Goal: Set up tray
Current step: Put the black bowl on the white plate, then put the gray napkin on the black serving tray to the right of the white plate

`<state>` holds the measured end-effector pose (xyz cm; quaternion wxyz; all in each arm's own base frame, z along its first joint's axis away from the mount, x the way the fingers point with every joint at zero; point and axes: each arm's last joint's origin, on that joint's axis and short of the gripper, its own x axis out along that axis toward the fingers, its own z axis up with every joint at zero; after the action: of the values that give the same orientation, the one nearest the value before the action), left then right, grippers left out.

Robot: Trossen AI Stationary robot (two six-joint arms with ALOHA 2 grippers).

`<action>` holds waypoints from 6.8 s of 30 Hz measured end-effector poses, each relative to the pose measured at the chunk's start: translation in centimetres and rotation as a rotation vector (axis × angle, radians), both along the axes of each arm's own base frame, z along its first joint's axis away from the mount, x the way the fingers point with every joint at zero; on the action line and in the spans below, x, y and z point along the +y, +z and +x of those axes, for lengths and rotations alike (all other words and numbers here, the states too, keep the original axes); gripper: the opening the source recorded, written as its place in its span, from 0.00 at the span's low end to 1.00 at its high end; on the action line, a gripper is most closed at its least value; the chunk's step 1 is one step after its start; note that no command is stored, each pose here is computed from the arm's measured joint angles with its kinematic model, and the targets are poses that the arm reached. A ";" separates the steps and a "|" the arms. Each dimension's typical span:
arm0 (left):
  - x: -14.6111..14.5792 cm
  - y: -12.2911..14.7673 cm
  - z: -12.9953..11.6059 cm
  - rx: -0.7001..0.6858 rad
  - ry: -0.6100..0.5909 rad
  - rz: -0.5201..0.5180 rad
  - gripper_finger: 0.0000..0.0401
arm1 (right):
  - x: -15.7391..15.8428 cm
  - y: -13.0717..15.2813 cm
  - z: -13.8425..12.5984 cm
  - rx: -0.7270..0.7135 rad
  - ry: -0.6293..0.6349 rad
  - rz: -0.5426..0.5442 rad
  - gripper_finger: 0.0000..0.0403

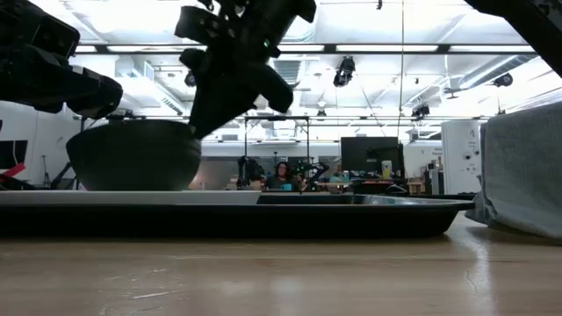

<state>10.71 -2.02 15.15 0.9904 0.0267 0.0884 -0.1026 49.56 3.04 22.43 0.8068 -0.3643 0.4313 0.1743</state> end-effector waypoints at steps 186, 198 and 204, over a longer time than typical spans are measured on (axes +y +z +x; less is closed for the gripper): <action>0.0 0.0 0.0 0.000 0.000 0.000 0.30 | 3.5 5.8 -22.8 -0.139 -0.152 0.296 0.02; 0.0 0.0 0.0 0.004 0.000 0.001 0.30 | 0.6 4.2 -20.5 -0.223 -0.282 0.037 0.02; 0.0 -0.1 0.0 0.008 0.000 0.002 0.30 | -1.9 3.6 -18.9 -0.329 -0.388 -0.064 0.02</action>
<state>10.75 -2.02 15.08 0.9900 0.0270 0.0926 -0.1025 30.69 1.18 25.99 0.8726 -0.3233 0.3613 -0.0591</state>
